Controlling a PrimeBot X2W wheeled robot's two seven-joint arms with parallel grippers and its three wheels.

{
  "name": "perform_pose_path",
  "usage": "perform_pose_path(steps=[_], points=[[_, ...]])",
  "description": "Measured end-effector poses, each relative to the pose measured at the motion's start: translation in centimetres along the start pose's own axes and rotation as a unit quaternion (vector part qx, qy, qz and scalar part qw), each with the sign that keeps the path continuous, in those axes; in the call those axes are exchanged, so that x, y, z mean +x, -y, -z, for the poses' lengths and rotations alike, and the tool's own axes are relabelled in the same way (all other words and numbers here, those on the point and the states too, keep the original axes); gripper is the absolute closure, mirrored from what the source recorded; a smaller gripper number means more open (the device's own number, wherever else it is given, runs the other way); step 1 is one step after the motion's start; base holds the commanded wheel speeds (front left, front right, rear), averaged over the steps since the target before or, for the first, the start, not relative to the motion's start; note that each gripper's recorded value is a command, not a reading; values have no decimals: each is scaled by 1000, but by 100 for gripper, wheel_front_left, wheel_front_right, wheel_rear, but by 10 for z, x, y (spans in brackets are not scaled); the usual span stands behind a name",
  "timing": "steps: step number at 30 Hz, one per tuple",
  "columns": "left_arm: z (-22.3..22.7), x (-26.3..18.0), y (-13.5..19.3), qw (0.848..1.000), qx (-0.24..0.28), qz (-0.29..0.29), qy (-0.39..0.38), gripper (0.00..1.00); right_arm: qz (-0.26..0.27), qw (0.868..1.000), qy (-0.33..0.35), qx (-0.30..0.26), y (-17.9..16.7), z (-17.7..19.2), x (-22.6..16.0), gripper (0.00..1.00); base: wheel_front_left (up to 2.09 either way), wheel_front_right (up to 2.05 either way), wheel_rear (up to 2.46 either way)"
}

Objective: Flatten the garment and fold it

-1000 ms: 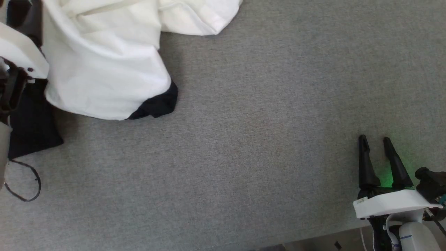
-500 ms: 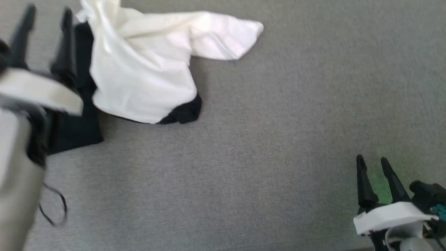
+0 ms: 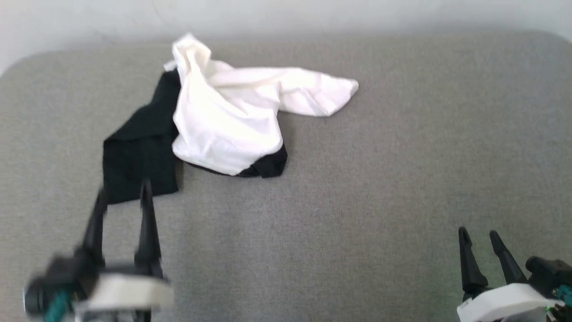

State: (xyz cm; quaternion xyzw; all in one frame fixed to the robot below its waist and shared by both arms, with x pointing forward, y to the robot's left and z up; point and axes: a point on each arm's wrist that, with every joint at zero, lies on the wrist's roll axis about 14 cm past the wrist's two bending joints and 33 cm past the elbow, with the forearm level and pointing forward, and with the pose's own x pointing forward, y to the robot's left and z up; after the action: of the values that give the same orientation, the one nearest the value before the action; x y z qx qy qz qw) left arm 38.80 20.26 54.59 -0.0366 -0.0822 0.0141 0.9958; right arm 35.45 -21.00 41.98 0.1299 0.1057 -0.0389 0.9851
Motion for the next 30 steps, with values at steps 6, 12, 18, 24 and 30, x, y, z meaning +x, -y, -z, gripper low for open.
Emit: perform_pose_path(steps=[6, 12, 18, 24, 30], points=[[19, -55, -13, 998, -2, -44, -42, 0, -7, 1000, 10, 0, -3, -6, -11, 0, 0, 0, 0], [21, -72, -11, 998, -32, -44, -45, 0, -32, 999, 11, -5, -18, -8, -7, 0, 0, 0, 0], [18, -77, -20, 997, -39, -61, -36, 0, -85, 995, 45, -37, -58, -50, 26, 0, 0, 0, 0], [24, -74, -19, 996, -43, -61, -44, 0, -147, 984, 69, -80, -121, -120, 75, 0, 0, 0, 0], [27, -54, -12, 997, -49, -44, -40, 0, -189, 975, 35, -107, -166, -158, 117, 0, 0, 0, 0]])
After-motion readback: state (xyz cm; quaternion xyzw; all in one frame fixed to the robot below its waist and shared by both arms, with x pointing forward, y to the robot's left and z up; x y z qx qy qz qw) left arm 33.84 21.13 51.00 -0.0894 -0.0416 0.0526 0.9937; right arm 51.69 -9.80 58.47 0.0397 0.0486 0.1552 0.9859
